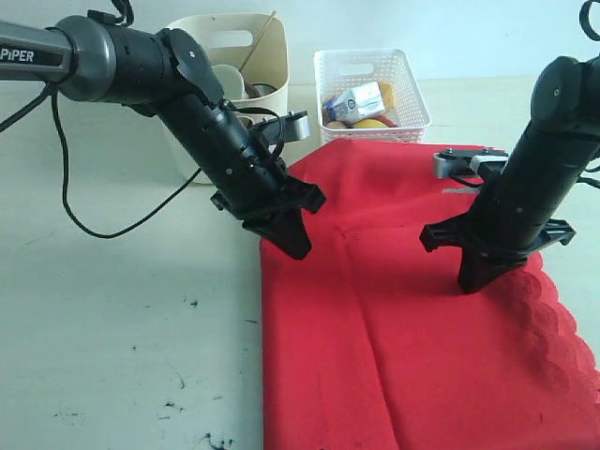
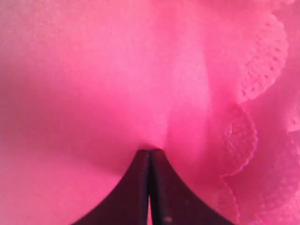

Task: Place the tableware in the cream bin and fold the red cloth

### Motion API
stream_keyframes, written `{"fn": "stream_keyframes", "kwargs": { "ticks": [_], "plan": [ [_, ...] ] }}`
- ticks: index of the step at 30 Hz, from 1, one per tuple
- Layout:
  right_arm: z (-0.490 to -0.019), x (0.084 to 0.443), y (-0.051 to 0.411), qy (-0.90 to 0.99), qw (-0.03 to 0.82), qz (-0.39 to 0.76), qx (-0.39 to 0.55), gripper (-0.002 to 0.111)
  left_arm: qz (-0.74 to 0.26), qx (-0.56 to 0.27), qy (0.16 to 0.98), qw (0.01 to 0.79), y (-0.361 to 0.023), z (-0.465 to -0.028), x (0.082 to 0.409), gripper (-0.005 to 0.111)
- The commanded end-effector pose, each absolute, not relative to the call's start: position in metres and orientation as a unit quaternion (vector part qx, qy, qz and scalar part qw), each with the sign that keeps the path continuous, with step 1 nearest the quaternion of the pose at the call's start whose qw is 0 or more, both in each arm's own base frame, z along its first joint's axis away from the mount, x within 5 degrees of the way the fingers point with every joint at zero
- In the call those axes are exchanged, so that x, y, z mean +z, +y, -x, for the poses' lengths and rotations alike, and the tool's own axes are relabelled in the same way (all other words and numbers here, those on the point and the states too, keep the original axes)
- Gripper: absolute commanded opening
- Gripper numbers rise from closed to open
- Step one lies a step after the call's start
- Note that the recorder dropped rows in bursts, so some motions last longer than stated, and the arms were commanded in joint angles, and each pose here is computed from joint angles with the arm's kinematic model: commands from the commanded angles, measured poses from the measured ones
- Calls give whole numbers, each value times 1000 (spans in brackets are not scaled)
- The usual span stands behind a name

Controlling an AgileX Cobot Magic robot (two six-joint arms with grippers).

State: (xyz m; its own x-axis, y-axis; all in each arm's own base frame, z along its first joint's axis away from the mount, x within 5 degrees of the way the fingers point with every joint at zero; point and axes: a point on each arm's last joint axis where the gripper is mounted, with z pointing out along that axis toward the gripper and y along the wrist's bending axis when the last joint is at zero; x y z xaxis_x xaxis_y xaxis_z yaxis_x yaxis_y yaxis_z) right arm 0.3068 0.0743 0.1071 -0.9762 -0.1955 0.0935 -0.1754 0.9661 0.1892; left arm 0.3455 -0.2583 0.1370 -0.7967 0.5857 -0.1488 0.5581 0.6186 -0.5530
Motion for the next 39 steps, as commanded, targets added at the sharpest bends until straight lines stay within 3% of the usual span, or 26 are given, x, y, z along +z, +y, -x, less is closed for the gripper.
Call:
{"fn": "stream_keyframes", "kwargs": {
  "ticks": [1, 11, 19, 23, 31, 39],
  "plan": [
    [-280, 84, 66, -987, 111, -93, -70, 0, 311, 297, -903, 26, -256, -341, 135, 0],
    [-254, 107, 60, -990, 101, -74, -63, 0, 331, 286, -897, 67, -257, -314, 111, 0],
    [-254, 168, 59, -994, -39, -76, -74, 0, 366, 281, -883, 84, -270, -293, 105, 0],
    [-271, 186, 61, -987, -125, -71, -77, 0, 367, 279, -887, 28, -271, -300, 122, 0],
    [-316, 187, 58, -977, -193, -53, -73, 0, 349, 260, -890, -139, -273, -322, 162, 0],
    [-367, 109, 20, -988, -147, 19, -52, 0, 307, 210, -881, -294, -272, -351, 172, 0]
  ]
}}
